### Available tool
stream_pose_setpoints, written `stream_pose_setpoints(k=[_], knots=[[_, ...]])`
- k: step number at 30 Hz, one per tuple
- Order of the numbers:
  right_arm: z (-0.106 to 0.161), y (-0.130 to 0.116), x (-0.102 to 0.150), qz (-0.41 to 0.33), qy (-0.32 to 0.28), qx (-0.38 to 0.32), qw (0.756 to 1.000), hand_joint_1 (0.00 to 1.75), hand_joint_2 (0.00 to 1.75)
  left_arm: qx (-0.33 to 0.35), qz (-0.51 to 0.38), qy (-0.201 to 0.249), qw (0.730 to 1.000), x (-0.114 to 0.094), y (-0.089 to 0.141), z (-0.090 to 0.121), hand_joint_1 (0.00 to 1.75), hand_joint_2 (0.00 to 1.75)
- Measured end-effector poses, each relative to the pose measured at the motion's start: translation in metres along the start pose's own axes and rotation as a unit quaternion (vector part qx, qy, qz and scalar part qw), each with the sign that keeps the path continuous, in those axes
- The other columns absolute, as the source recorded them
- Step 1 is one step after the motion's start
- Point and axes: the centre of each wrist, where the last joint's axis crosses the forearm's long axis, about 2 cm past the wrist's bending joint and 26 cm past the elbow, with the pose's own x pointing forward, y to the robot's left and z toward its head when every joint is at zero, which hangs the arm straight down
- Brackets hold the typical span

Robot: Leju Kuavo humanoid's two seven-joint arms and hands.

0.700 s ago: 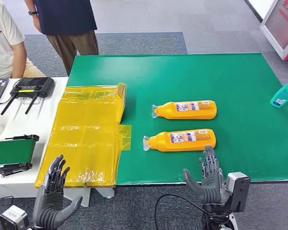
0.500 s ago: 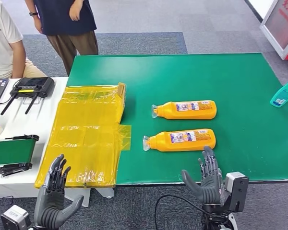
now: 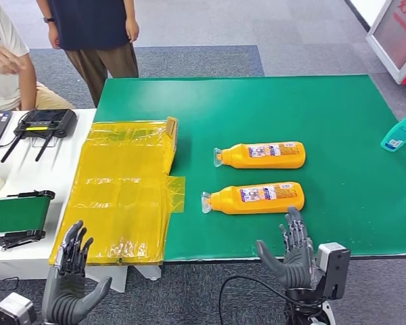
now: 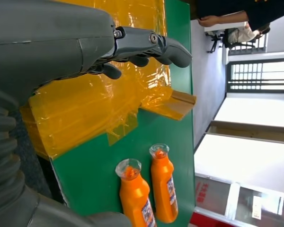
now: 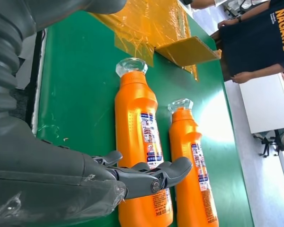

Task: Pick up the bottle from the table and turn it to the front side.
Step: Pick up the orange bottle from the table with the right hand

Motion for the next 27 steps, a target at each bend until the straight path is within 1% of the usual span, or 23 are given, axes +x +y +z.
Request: stream_pose_setpoints(k=[2,3,5,7,8,9,11,12,13,15,20,24,27], knots=[[0.000,-0.001,0.000,0.018,0.000,-0.002,1.000,0.00,1.75,-0.003,0.002,0.001,1.000,0.000,0.000,0.000,0.00,1.75],[-0.001,-0.003,0.000,0.042,-0.001,-0.004,0.999,0.00,1.75,-0.005,0.003,0.001,1.000,0.000,0.000,0.000,0.00,1.75],[-0.003,-0.011,0.001,0.122,-0.001,-0.003,0.993,0.00,1.75,-0.011,0.006,0.001,1.000,0.000,0.001,-0.001,0.00,1.75],[-0.008,-0.023,0.002,0.239,-0.002,0.003,0.971,0.00,1.75,-0.018,0.009,0.000,1.000,0.000,0.001,-0.003,0.00,1.75],[-0.011,-0.029,0.003,0.306,-0.002,0.009,0.952,0.00,1.75,-0.022,0.010,-0.001,1.000,0.000,0.001,-0.004,0.00,1.75],[-0.013,-0.035,0.004,0.376,0.000,0.017,0.927,0.00,1.75,-0.026,0.012,-0.001,1.000,0.000,0.001,-0.005,0.00,1.75],[-0.019,-0.047,0.006,0.496,0.009,0.036,0.867,0.00,1.75,-0.035,0.018,-0.002,0.999,0.000,0.002,-0.008,0.00,1.75],[-0.022,-0.054,0.007,0.537,0.014,0.048,0.842,0.00,1.75,-0.040,0.020,-0.003,0.999,-0.001,0.002,-0.010,0.00,1.75],[-0.024,-0.061,0.008,0.565,0.018,0.061,0.823,0.00,1.75,-0.044,0.023,-0.005,0.999,-0.001,0.002,-0.013,0.00,1.75],[-0.029,-0.075,0.009,0.595,0.022,0.086,0.799,0.00,1.75,-0.049,0.025,-0.010,0.998,-0.002,0.002,-0.017,0.00,1.75],[-0.045,-0.106,0.013,0.635,0.015,0.139,0.760,0.00,1.75,-0.053,0.029,-0.017,0.998,-0.006,0.003,-0.024,0.00,1.75],[-0.062,-0.124,0.018,0.665,0.014,0.173,0.726,0.00,1.75,-0.055,0.039,-0.020,0.998,-0.008,0.003,-0.028,0.00,1.75],[-0.078,-0.132,0.021,0.681,0.019,0.198,0.704,0.00,1.75,-0.057,0.046,-0.022,0.997,-0.010,0.003,-0.031,0.00,1.75]])
